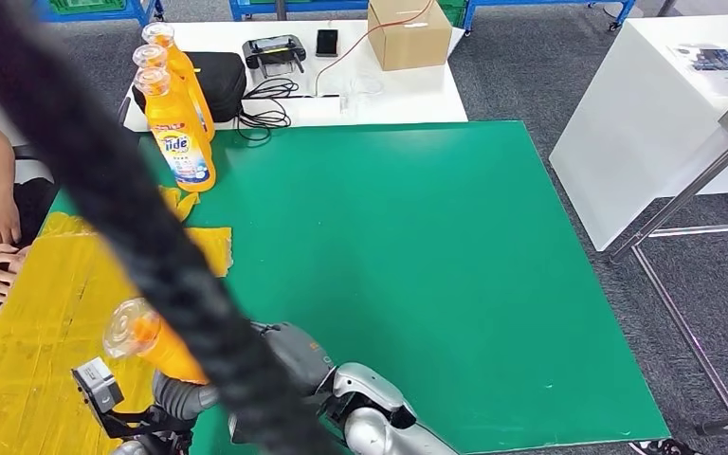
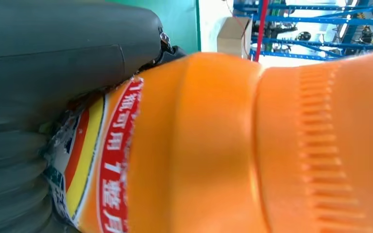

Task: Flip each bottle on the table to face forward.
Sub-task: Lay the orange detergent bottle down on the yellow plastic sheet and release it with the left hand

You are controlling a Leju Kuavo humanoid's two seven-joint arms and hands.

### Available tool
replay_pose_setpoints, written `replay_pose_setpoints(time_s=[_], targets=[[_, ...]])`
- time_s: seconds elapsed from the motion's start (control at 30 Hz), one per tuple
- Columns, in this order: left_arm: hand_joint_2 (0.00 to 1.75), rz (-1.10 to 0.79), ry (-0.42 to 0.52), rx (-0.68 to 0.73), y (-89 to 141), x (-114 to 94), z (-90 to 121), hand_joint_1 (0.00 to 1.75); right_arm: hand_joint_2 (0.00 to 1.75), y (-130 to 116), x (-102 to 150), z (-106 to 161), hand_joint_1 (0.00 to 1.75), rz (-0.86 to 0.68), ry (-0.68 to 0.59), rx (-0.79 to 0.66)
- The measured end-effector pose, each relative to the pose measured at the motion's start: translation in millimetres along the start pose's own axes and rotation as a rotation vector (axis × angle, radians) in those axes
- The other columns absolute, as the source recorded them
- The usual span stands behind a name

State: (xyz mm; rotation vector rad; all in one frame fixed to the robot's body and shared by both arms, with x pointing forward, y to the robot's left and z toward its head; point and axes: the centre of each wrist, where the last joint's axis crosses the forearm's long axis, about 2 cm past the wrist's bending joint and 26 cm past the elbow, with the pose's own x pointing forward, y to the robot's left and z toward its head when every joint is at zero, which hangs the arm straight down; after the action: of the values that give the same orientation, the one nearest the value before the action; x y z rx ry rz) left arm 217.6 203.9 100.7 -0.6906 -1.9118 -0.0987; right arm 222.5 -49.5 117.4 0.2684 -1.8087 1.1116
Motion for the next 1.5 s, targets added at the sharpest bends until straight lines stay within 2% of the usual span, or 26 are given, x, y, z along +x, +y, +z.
replay_pose_setpoints(time_s=[0.1,0.23,0.3,0.4,0.53,0.73,0.77,0.87,0.9,1.03,1.17,1.3,1.4,1.5], targets=[[1.75,-0.287,-0.010,0.005,1.3,6.3,-2.1,1.75,1.75,3.7,2.6,10.1,0.00,0.025,0.020,-0.038],[1.75,-1.047,-0.011,0.041,9.8,26.2,-11.8,1.75,1.75,4.6,9.9,31.8,0.00,0.019,0.034,-0.119],[1.75,-1.424,0.014,0.062,22.9,35.8,-14.1,1.75,1.75,3.2,12.3,47.3,0.00,0.005,0.034,-0.166],[1.75,-1.779,0.099,0.056,52.2,39.5,-10.0,1.75,1.75,-6.8,15.2,68.5,0.00,-0.021,0.005,-0.226],[1.75,-1.961,0.221,0.000,86.2,33.5,5.0,1.75,1.75,-26.1,19.2,84.8,0.00,-0.022,-0.042,-0.284],[1.75,-2.006,0.353,-0.058,107.2,23.4,18.3,1.75,1.75,-40.2,23.6,93.4,0.00,0.000,-0.075,-0.314],[1.75,-2.007,0.377,-0.070,109.2,20.8,19.0,1.55,1.75,-41.2,23.8,93.9,0.00,0.001,-0.079,-0.313],[1.75,-1.999,0.445,-0.132,113.6,10.5,20.1,0.24,1.75,-43.2,23.5,94.3,0.00,0.004,-0.090,-0.306],[1.75,-1.997,0.465,-0.154,114.8,7.0,20.0,0.00,1.75,-44.1,23.4,94.0,0.00,0.004,-0.093,-0.304],[1.75,-2.008,0.534,-0.196,120.3,-5.2,12.2,0.00,1.75,-48.1,23.3,91.6,0.00,0.012,-0.106,-0.302],[1.75,-2.020,0.551,-0.222,123.5,-10.9,5.1,0.00,1.75,-49.7,23.4,90.5,0.00,0.016,-0.110,-0.303],[0.00,-2.021,0.528,-0.252,125.3,-12.7,3.4,0.00,1.75,-49.8,23.5,90.4,0.00,0.020,-0.110,-0.303],[0.00,-2.024,0.510,-0.250,125.6,-11.9,2.9,0.00,1.75,-49.9,23.4,90.6,0.00,0.027,-0.108,-0.305],[0.00,-2.023,0.470,-0.234,123.4,-9.9,3.5,0.00,0.44,-50.3,23.0,91.1,0.00,0.044,-0.104,-0.313]])
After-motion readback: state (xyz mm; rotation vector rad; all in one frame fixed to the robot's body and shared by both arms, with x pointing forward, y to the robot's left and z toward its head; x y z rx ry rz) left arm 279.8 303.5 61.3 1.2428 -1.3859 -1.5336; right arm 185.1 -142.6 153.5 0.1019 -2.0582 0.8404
